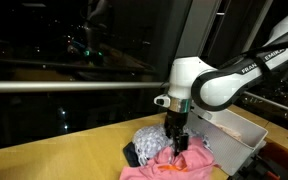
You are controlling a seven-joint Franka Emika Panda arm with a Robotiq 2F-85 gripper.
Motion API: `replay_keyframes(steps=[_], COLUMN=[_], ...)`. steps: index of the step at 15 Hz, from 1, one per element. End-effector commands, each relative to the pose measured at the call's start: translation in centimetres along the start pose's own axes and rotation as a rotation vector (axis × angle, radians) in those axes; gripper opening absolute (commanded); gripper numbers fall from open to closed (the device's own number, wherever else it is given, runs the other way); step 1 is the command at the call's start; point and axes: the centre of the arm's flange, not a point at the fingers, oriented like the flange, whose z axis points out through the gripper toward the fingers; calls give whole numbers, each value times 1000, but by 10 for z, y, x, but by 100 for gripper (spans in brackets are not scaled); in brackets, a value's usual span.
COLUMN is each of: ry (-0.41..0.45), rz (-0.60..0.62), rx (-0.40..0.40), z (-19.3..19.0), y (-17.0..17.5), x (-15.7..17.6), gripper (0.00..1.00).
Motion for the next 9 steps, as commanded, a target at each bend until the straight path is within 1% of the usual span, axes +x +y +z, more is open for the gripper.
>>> replay_keyframes(steps=[1,2,3,4,5,7,9], ry=[39,47,59,69,80,105,132], rz=[-2,2,5,11,17,30,46], rx=[51,56,61,65,68,69,55], z=[31,35,35,33,27,8,-21], y=[21,24,26,27,28,24,12], x=[-6,-9,-12,-16,-19,-24,-29], gripper=[75,72,66,57,51,36,21])
